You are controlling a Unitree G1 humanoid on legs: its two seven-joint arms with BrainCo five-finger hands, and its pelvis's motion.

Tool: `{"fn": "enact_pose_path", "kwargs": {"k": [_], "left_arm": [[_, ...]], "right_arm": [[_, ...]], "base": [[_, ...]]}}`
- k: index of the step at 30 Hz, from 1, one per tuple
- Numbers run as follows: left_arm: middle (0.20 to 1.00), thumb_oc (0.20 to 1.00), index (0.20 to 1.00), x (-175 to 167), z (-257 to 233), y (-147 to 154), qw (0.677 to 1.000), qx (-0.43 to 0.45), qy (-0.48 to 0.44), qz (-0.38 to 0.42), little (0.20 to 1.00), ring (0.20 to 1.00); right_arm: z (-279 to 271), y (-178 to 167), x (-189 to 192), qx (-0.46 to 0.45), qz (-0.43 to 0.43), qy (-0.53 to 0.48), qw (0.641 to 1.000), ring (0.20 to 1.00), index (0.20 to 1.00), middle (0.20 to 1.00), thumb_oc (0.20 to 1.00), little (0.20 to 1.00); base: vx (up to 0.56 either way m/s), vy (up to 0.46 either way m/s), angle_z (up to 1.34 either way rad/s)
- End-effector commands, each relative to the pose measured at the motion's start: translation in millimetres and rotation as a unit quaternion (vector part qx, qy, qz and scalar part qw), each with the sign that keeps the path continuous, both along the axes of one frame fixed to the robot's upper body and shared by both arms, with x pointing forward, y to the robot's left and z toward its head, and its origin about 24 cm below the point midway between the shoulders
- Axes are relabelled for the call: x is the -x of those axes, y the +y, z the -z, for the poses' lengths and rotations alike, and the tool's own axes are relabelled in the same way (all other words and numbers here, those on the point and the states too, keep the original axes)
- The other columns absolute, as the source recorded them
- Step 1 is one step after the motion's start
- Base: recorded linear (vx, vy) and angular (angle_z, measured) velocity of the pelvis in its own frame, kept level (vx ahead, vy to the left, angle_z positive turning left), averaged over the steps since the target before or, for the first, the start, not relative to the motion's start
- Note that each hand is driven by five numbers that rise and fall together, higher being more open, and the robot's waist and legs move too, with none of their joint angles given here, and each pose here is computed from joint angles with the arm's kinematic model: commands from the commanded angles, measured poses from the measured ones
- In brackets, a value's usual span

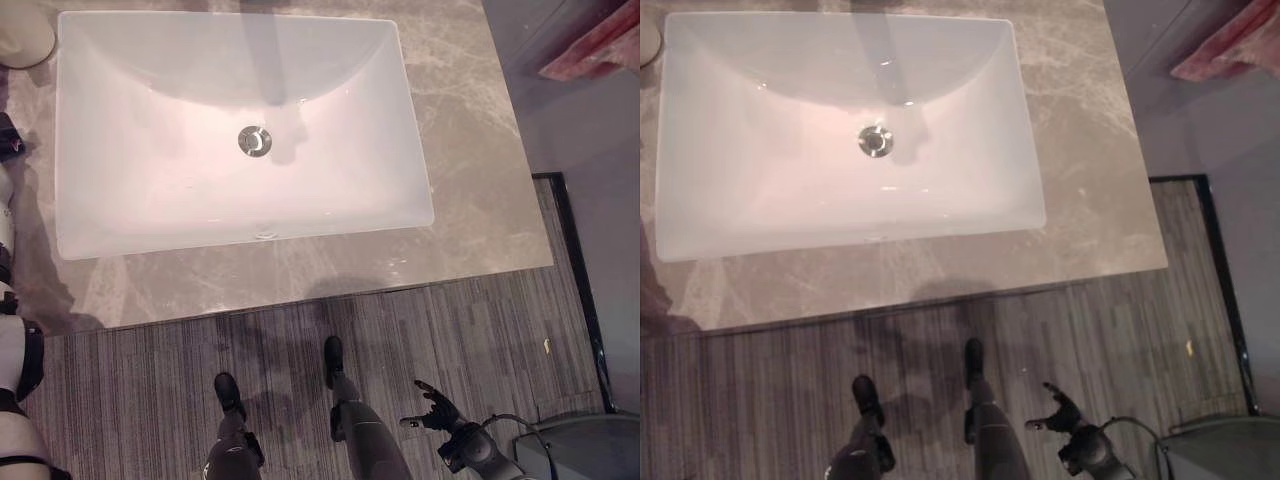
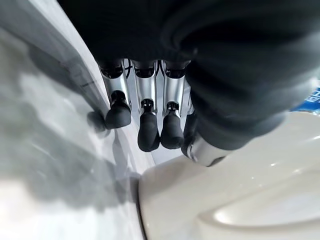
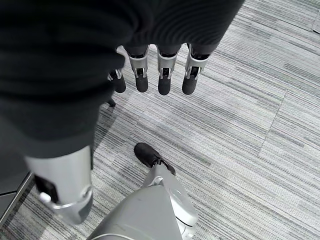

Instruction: Put brush and paste in cup on sink, flatten towel.

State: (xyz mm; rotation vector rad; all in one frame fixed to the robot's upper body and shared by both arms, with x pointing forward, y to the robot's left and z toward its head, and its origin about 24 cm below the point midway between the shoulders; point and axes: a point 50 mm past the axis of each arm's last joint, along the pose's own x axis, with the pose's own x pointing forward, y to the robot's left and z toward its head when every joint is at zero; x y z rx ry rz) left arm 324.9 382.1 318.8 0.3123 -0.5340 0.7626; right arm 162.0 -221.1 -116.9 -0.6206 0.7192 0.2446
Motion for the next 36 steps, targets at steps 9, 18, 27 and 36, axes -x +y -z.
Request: {"fn": "enact_pose_path", "kwargs": {"k": [9,18,27,36], "left_arm": [[0.2,0.2,0.2,-14,13,-11,0.999,0.002,0.02,-0.044,0.2,0.2],[0.2,0.2,0.2,-9,28,0,0.995,0.028,0.027,-0.091,0.2,0.2],[0.2,0.2,0.2,-20,36,-23,0.998,0.008,0.023,-0.054,0.2,0.2],[0.2,0.2,0.2,6,102,-87,0.993,0.014,-0.039,0.113,0.2,0.2]], "right_arm": [[-9,-7,-12,0.008,-0.013,-0.024,1.0,1.0,1.0,1.0,1.0,1.0],[-5,-13,-2,0.021,-0.021,-0.002,1.0,1.0,1.0,1.0,1.0,1.0],[-1,-16,6,0.031,-0.028,0.016,0.999,1.0,1.0,1.0,1.0,1.0],[6,-19,19,0.039,0.002,0.035,0.999,1.0,1.0,1.0,1.0,1.0]], "base": [[-0.01,-0.033,-0.07],[0.01,-0.045,-0.04],[-0.02,-0.055,0.03],[-0.01,-0.028,0.12]]}}
